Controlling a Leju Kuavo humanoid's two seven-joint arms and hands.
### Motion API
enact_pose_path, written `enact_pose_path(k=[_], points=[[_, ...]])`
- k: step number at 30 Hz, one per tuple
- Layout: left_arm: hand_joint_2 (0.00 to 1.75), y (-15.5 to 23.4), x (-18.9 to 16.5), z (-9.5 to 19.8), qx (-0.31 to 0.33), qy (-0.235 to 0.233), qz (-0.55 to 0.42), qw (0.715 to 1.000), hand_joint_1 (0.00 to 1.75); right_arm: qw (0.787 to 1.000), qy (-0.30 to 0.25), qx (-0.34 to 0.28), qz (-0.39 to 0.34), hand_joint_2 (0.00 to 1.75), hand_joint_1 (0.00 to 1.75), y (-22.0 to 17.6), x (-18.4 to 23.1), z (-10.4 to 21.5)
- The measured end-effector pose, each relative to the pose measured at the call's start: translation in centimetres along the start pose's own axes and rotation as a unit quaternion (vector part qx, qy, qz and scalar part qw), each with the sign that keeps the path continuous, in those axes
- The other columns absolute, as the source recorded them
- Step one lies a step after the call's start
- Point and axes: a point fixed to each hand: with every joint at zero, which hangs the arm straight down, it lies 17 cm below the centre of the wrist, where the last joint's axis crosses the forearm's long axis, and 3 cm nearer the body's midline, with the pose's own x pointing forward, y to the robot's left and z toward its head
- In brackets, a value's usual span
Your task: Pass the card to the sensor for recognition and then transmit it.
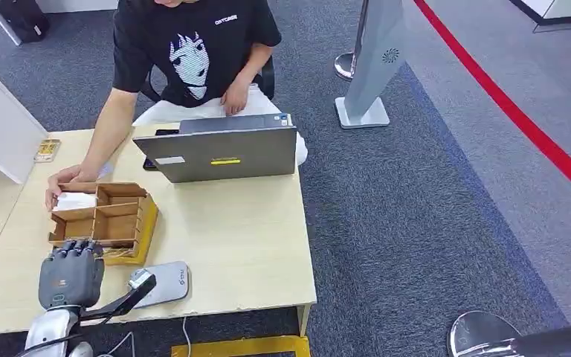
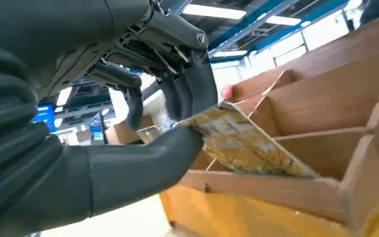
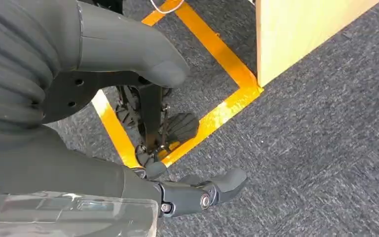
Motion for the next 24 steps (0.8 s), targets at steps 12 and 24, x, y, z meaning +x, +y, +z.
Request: enact_pose_path(k=[12, 24], points=[[1.75, -1.6, -2.0, 0.7, -0.015, 0.018, -0.018, 1.0, 1.75, 1.0, -0.007, -0.006, -0.008, 1.75, 0.0, -0.2, 0.3, 0.0], [1.75, 0.1, -0.3, 0.0, 0.006, -0.015, -0.009, 1.0, 1.75, 1.0, -0.007, -0.008, -0.014, 1.75, 0.0, -0.3, 0.4, -0.1]])
